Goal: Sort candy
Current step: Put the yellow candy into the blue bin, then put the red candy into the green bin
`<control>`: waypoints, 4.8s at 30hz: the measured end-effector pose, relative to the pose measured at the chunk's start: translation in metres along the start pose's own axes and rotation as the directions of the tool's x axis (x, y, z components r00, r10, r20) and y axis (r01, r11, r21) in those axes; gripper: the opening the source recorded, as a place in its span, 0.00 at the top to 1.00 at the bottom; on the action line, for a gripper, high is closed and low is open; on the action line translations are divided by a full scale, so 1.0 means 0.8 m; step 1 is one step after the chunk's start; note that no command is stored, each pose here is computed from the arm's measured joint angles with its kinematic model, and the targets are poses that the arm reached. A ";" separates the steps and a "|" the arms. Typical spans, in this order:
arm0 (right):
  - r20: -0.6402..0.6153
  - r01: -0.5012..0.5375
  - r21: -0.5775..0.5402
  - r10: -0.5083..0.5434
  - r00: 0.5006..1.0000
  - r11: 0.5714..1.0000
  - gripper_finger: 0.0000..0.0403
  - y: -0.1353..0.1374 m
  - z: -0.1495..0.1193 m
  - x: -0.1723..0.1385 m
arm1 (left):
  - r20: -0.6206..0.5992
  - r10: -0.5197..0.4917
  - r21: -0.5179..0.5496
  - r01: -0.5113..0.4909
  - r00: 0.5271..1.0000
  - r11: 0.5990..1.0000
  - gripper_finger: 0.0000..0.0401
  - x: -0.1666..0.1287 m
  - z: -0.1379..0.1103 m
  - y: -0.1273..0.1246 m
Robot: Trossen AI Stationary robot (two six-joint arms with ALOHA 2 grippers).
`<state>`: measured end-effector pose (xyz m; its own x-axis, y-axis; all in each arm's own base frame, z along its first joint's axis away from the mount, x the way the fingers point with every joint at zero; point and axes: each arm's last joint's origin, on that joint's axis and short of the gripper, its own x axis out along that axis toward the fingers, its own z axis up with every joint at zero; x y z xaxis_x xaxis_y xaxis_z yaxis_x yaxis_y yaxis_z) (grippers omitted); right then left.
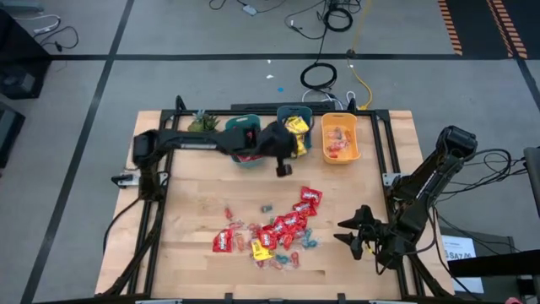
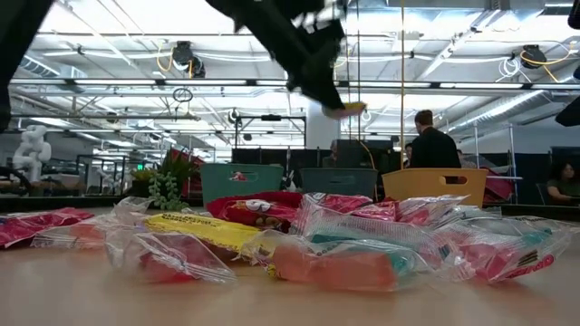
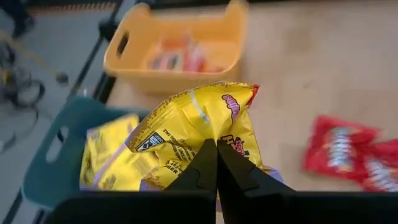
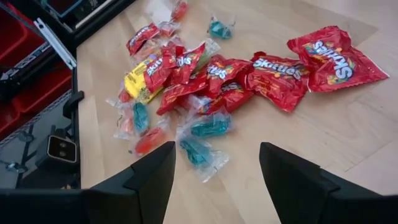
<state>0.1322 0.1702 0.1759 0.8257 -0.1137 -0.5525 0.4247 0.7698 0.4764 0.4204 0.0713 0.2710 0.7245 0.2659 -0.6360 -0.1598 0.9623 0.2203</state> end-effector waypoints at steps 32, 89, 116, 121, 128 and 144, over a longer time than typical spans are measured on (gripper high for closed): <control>0.009 0.020 -0.009 -0.020 1.000 1.000 0.44 -0.002 0.004 0.005 | -0.018 0.070 -0.114 -0.072 0.997 0.991 0.73 0.066 -0.002 0.074; -0.316 0.280 -0.295 -0.370 0.874 0.914 0.22 -0.095 0.131 0.178 | 0.467 -0.261 -0.174 0.377 0.845 0.910 0.73 -0.207 -0.341 -0.096; -0.152 0.292 -0.414 -0.382 0.912 0.862 0.98 0.014 0.270 0.195 | 0.563 -0.222 -0.105 0.335 0.796 0.936 0.73 -0.226 -0.358 -0.078; -0.028 0.326 -0.294 -0.350 0.936 0.898 0.98 0.020 0.352 0.208 | 0.569 -0.222 -0.107 0.339 0.792 0.935 0.73 -0.229 -0.360 -0.077; 0.063 0.358 -0.298 -0.356 0.933 0.885 0.94 -0.007 0.445 0.260 | 0.577 -0.220 -0.110 0.342 0.787 0.933 0.73 -0.231 -0.361 -0.076; -0.004 0.318 -0.241 -0.328 0.945 0.917 0.41 -0.066 0.497 0.302 | 0.574 -0.254 -0.116 0.384 0.779 0.916 0.73 -0.232 -0.362 -0.076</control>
<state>0.4568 -0.1479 0.2896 0.6391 -0.3575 -0.6810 0.5624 0.8212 0.0966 0.1018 -0.0201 0.1615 0.9894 -0.0705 -0.1268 0.0541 0.9902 -0.1284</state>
